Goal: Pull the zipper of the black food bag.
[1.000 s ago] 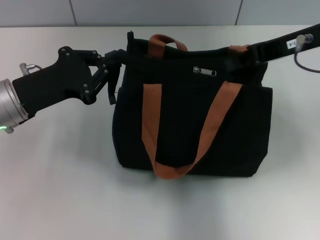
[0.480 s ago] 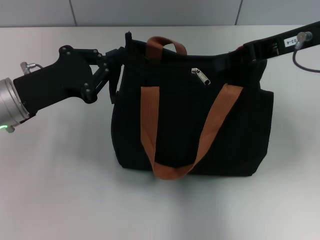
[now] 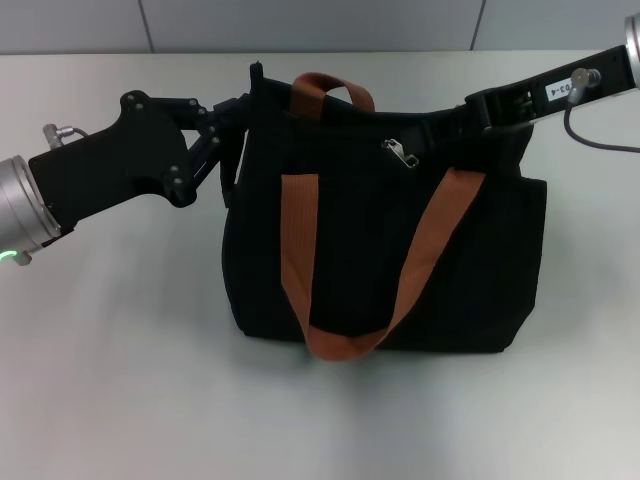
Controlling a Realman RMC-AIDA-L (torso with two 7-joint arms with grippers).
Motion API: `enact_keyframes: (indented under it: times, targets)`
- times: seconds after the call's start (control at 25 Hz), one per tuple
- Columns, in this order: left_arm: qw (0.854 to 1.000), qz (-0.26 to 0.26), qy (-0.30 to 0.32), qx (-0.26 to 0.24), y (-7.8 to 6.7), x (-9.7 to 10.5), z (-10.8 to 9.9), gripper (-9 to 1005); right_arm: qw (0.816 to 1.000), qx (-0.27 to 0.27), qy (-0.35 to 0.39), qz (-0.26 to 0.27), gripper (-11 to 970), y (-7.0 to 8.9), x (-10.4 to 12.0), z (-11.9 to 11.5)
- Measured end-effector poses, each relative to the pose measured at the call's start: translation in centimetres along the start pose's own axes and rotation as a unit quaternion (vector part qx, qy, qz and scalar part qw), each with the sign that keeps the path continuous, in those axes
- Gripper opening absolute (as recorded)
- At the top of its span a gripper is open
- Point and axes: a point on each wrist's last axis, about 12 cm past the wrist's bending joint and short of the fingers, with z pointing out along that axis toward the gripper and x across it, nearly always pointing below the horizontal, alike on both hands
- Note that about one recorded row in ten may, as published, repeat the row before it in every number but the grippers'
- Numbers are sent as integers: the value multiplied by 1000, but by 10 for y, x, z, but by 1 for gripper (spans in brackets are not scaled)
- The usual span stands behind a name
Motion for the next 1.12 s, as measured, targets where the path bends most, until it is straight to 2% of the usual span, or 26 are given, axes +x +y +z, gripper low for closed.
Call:
enact_keyframes:
  times: [0.32,0.6,0.88,1.12]
  targets:
    - [1000,-1,-2,2,-1,0,1,23,1000,-7,6,6,314,-1,0,5]
    - [1000,-2,-1,3,-2,1,0,23,1000,-15,-11,-9,314,5,-6,-1]
    - [1000,-3,-1,1,-2,1,-1,23,1000,-22,7,-11,313,11,-4,-5]
    - [1000,-3,-1,1,-2,1,-1,23,1000,-19,11,-5,312,9,-2,-5]
